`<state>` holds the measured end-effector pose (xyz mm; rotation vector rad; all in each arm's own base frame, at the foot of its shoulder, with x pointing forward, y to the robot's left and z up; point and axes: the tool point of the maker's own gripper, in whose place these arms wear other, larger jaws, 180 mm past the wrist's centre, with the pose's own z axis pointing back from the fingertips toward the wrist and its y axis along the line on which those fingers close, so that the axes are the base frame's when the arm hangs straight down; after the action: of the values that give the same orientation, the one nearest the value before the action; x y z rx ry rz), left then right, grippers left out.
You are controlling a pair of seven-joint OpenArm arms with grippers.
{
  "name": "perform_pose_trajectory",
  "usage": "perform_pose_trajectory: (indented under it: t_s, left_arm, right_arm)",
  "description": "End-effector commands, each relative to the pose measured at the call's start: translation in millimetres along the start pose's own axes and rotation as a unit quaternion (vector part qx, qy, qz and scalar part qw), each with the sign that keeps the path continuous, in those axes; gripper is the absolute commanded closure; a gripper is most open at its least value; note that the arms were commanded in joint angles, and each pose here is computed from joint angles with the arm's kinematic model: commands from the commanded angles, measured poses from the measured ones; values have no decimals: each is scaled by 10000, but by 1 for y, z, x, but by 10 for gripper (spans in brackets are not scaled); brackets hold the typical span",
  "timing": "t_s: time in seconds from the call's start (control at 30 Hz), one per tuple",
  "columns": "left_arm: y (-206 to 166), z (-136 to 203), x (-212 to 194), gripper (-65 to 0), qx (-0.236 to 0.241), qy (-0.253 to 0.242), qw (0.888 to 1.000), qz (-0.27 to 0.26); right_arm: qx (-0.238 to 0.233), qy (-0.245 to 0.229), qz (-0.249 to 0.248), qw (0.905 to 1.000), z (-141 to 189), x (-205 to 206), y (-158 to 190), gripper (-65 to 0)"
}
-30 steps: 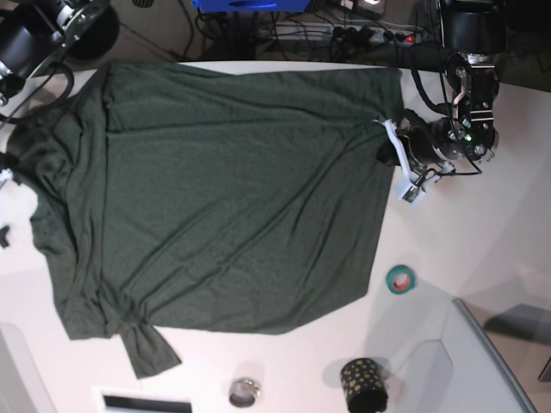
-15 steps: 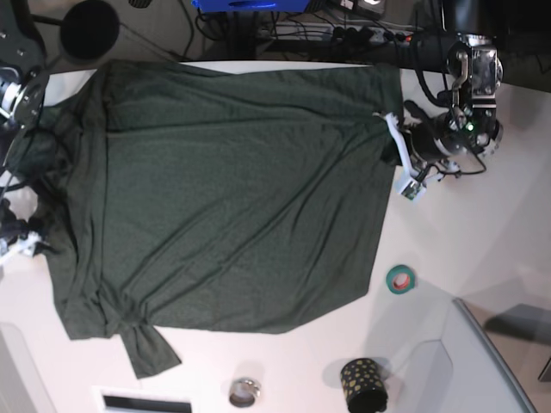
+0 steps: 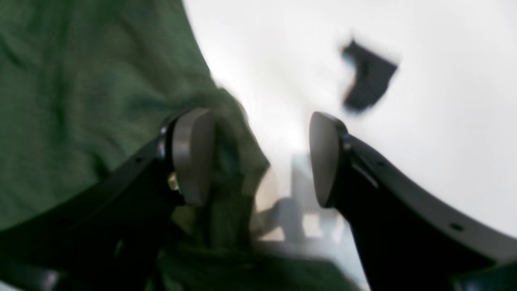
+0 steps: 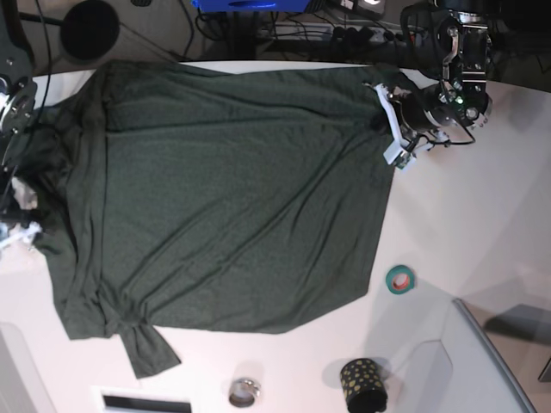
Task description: Layout the t-shirt on the table in an organized manner, then fold the t-shirt properly
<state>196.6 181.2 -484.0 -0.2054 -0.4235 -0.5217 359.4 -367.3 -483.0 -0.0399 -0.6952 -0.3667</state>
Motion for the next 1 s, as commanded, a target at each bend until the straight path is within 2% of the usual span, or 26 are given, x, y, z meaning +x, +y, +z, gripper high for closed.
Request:
perform_pose_trajectory:
  t_s: [0.0, 0.1, 0.17, 0.2, 0.3, 0.33, 0.37, 0.47, 0.57, 0.8, 0.87, 0.93, 0.97]
  left_arm:
    - [6, 4, 9, 0, 66, -107, 9999, -85]
    - [10, 6, 4, 0, 98, -45, 9999, -112]
    - [11, 6, 5, 0, 112, -45, 9999, -120]
    - [14, 8, 4, 0, 140, -31, 9998, -144]
    - [19, 10, 3, 0, 184, -11, 9997, -171]
    - [20, 10, 3, 0, 195, -8, 9997, -170]
    - [23, 11, 2, 0, 231, -14, 9996, -130]
    - [35, 13, -8, 0, 351, 28, 9993, 139]
    - [43, 14, -13, 0, 400, 44, 9986, 342]
    - [43, 14, -14, 0, 402, 35, 9984, 385]
    - [43, 13, -13, 0, 402, 35, 9985, 383]
    - [43, 14, -12, 0, 413, 21, 9985, 365]
    - [43, 16, -9, 0, 428, -3, 9985, 334]
  right_arm:
    - [7, -289, -34, 9996, 1, 21, -2, -350]
    - [51, -316, -144, 9994, -4, 7, 1, -348]
    - [-125, -357, -210, 9991, -5, 5, -4, -327]
    - [-306, -384, -243, 9985, -4, 5, -11, -275]
    - [-831, -486, -218, 9951, 0, 11, -34, -59]
    - [-947, -526, -103, 9941, 1, 14, -41, -15]
    - [-1006, -590, 23, 9932, 2, 19, -42, 0]
    - [-1040, -713, 636, 9900, 2, 32, -37, -8]
    - [-985, -923, 1254, 9829, 0, 48, -21, -15]
    - [-787, -1096, 1991, 9706, -6, 80, 22, -20]
    - [-771, -1189, 2021, 9691, -6, 92, 29, -63]
    - [-833, -1283, 1986, 9681, -4, 104, 30, -177]
    - [-1034, -1321, 1967, 9660, -1, 108, 22, -236]
